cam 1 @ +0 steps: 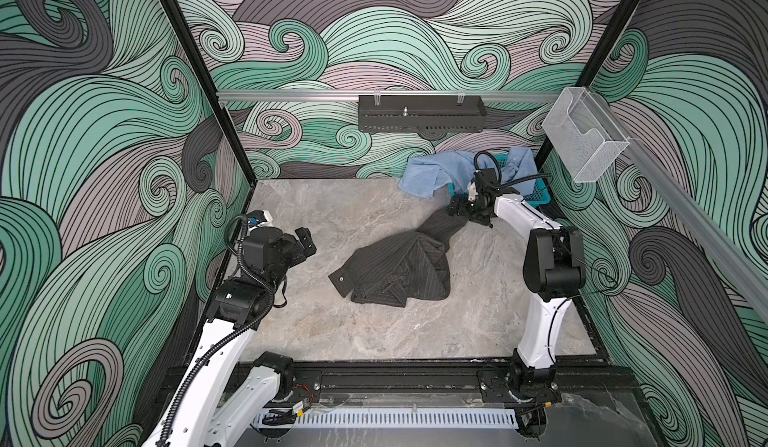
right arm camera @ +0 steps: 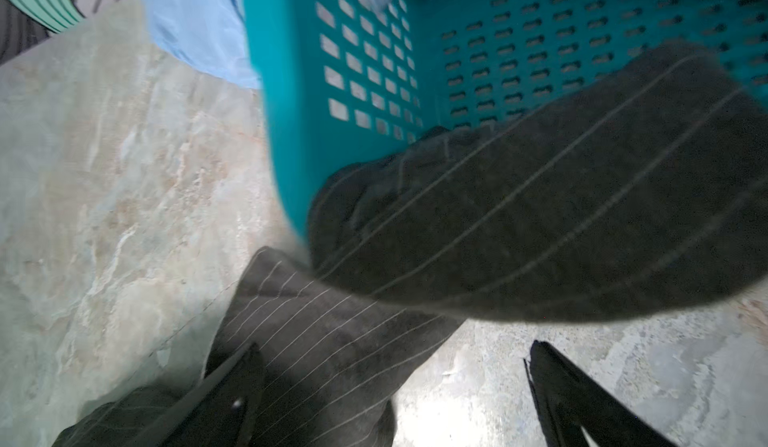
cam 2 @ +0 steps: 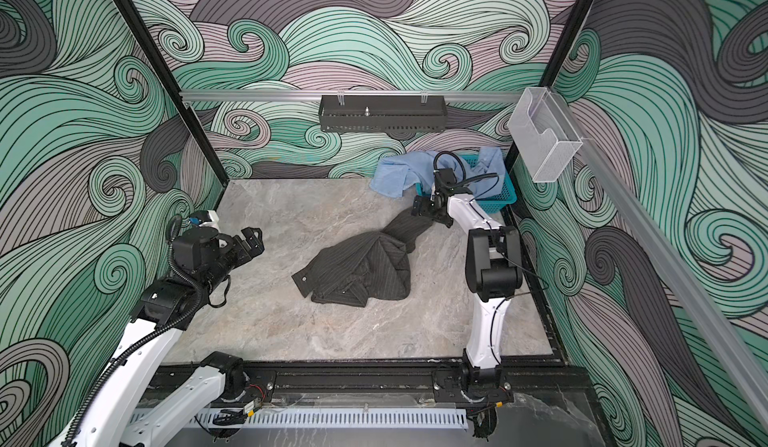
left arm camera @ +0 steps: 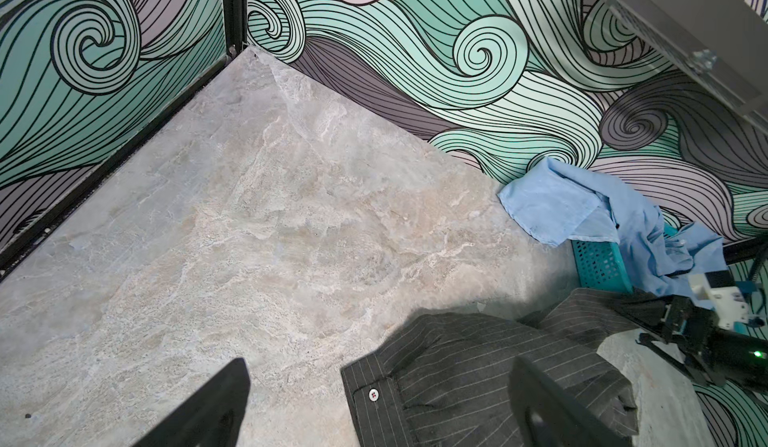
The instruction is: Fold and stack the long sleeve shirts
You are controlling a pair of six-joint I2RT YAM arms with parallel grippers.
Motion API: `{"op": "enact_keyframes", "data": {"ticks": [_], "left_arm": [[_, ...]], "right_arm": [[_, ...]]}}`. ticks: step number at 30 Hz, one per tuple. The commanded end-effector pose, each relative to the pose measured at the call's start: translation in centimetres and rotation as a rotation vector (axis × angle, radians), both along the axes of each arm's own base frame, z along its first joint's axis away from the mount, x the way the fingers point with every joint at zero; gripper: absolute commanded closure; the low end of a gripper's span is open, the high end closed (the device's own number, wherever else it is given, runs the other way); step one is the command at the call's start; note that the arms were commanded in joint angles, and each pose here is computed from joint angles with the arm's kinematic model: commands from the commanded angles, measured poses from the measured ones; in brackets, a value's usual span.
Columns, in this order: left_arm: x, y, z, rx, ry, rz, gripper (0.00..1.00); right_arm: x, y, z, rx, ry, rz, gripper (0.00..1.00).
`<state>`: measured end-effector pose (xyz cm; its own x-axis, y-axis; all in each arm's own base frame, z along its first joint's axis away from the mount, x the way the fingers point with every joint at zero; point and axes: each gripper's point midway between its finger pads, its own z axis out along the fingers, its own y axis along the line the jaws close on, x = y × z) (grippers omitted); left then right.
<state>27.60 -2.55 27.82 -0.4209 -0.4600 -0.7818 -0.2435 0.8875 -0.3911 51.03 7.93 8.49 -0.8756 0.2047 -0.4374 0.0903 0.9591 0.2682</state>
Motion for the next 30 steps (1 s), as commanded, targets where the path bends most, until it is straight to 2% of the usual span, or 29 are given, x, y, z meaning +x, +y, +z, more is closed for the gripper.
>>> {"op": "enact_keyframes", "data": {"ticks": [1,4,6,9,13,15,20,25,26,27,28,30], "left_arm": [[0.3,-0.4,0.5,0.002,-0.017,-0.016,0.01],[0.4,-0.5,0.5,-0.004,-0.017,-0.024,0.01],[0.4,-0.6,0.5,0.0,-0.016,-0.027,0.01],[0.4,-0.4,0.7,0.007,-0.017,-0.023,0.01],[0.3,-0.4,1.1,0.006,-0.027,-0.022,0.01],[0.3,-0.4,1.3,0.007,-0.03,-0.02,0.01],[0.2,-0.3,1.3,0.007,-0.03,-0.018,0.01],[0.0,-0.4,1.2,0.005,-0.021,-0.027,0.01],[-0.1,-0.5,1.1,0.004,-0.017,-0.03,0.01],[-0.2,-0.5,1.1,0.002,-0.014,-0.035,0.01],[-0.3,-0.7,1.1,0.002,-0.008,-0.046,0.02],[-0.6,-1.0,1.0,0.007,0.011,-0.072,0.01]], "right_arm": [[2.6,-0.1,1.4,0.008,-0.077,-0.002,0.0],[3.6,0.1,0.9,0.003,-0.095,0.03,0.04],[4.1,1.1,1.4,0.033,-0.133,0.072,0.14],[3.6,3.0,3.3,0.084,-0.161,0.141,0.44],[1.0,4.9,5.8,0.038,-0.174,0.189,0.9],[-0.5,6.0,6.4,0.011,-0.16,0.217,0.99],[-4.5,10.8,6.4,-0.074,-0.111,0.395,1.0],[-9.4,18.8,4.8,-0.171,-0.062,0.77,1.0],[-10.1,19.7,4.5,-0.187,-0.055,0.819,0.94],[-10.5,20.1,4.4,-0.206,-0.052,0.842,0.63],[-10.6,20.1,4.7,-0.221,-0.055,0.836,0.45],[-10.3,19.3,6.1,-0.236,-0.079,0.781,0.32]]}}
